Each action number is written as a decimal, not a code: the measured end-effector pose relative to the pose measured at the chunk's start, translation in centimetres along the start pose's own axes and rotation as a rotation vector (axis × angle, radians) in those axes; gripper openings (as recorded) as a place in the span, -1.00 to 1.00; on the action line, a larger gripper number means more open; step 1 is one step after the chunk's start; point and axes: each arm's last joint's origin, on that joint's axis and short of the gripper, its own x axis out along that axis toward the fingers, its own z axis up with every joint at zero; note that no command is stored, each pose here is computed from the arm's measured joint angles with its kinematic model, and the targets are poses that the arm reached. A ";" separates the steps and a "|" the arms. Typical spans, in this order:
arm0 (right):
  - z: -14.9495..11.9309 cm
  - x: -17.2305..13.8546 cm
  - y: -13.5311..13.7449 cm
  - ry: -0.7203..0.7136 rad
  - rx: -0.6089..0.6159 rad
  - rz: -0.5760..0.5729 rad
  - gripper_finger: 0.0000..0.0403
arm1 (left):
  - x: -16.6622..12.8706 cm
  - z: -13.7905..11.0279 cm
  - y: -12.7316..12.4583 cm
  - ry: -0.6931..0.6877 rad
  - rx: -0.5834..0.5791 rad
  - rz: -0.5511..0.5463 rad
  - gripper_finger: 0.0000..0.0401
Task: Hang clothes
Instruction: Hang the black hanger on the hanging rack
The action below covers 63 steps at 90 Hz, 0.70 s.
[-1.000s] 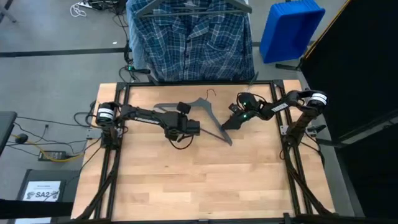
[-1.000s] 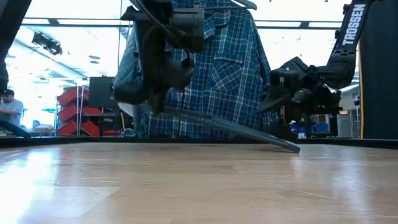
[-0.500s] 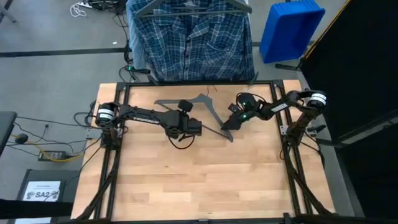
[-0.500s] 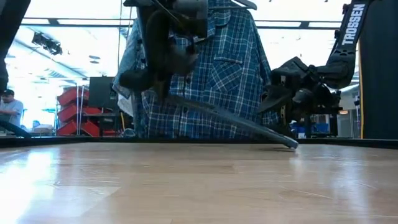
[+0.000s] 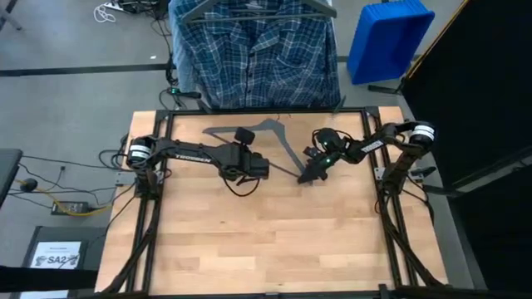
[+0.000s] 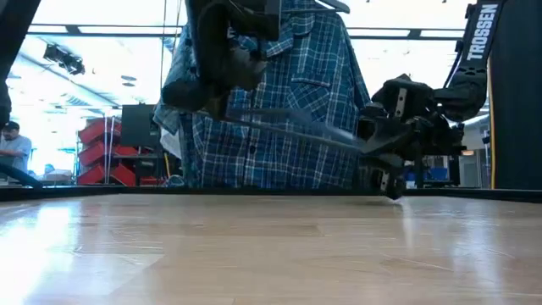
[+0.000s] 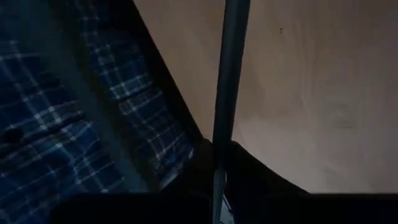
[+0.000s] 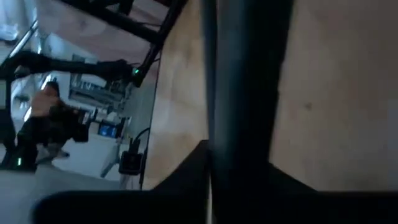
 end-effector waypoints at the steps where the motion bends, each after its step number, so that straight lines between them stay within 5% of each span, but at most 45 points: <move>1: 0.0 0.0 0.0 -0.002 -0.003 0.001 -0.94 | 0.0 0.0 0.0 0.001 -0.002 0.000 -1.00; 63: 4.2 -4.3 3.7 -0.277 -0.209 -0.050 -0.98 | -1.2 -2.8 1.8 0.003 -0.241 0.014 -1.00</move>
